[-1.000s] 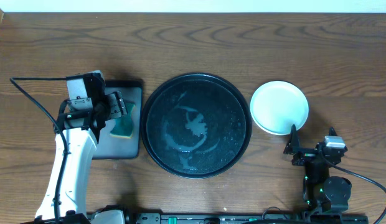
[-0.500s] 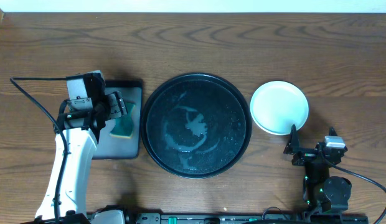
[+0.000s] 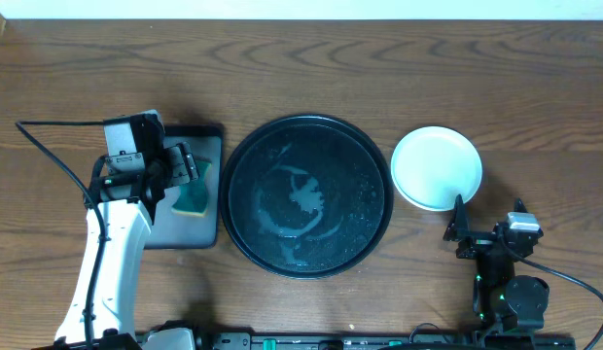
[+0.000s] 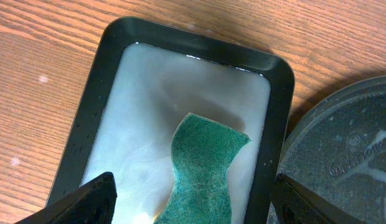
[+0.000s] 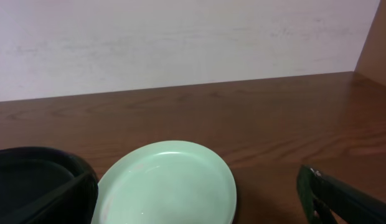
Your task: Clean dirty plates on tray and stack at the side
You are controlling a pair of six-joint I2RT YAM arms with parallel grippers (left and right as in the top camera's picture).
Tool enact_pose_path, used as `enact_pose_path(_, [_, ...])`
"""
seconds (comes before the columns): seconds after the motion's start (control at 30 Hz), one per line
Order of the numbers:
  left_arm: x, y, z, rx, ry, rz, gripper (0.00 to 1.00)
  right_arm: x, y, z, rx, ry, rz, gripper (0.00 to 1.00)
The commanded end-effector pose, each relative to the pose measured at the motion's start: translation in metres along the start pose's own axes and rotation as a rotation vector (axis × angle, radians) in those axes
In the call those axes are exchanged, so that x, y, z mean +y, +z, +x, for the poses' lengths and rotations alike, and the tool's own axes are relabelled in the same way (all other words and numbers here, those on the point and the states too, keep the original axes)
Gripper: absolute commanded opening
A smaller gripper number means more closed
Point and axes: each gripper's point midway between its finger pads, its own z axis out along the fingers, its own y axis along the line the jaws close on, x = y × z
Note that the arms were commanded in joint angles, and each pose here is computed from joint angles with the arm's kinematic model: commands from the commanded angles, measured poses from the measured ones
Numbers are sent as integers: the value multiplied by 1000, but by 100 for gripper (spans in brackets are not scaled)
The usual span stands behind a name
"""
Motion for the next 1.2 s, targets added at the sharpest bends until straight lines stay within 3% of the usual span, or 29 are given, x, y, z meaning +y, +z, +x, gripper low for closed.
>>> enact_pose_path(0.0, [0,-3,-6,-16,-5,-6,80,0,0,0,-2,16,5,99])
enact_pose_path(1.17, [-1,-26,-19,-95,-4,4,80,0,0,0,-3,16,5,99])
